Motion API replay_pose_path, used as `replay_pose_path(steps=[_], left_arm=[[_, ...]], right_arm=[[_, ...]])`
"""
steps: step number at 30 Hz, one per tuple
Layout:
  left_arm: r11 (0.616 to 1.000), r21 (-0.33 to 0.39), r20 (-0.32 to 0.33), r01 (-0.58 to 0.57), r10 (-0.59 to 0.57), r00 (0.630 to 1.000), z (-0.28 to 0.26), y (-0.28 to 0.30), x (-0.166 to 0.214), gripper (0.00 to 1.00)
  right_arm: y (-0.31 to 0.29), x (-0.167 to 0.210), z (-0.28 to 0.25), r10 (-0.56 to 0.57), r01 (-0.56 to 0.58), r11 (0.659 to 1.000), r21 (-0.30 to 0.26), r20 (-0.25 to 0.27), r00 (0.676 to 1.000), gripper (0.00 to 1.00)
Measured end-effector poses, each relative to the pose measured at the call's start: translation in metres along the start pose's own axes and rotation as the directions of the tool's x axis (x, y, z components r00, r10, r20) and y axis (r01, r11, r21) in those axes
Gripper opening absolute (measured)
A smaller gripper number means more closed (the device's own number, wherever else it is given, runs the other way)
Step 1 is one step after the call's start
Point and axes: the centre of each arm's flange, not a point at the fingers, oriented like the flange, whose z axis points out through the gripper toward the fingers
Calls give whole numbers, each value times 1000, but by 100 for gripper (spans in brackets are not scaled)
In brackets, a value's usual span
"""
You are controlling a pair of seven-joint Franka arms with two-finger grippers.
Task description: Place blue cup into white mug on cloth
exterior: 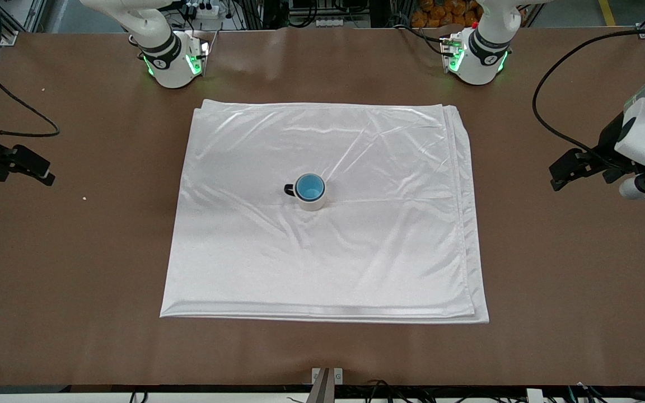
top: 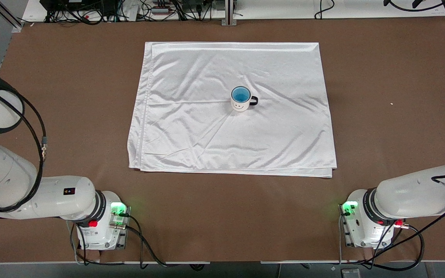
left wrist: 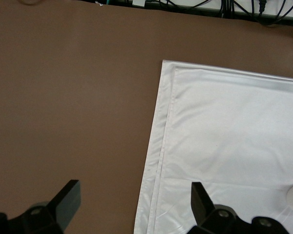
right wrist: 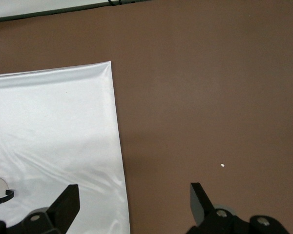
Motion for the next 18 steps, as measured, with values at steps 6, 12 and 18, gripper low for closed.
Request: replay_pose_path(steps=[6,12,18], left_arm=[[1000,-1,0,-12,12,1000,0,0,0,100],[1000,0,0,-11,11,1000,0,-2,1,100],[1000,1,1,-5,5,1000,0,-7,2,100]], right_arm=[[0,0,0,0,0,1000,0,0,1000,100],[0,0,0,0,0,1000,0,0,1000,100],[0,0,0,-1,1,1000,0,0,1000,100]])
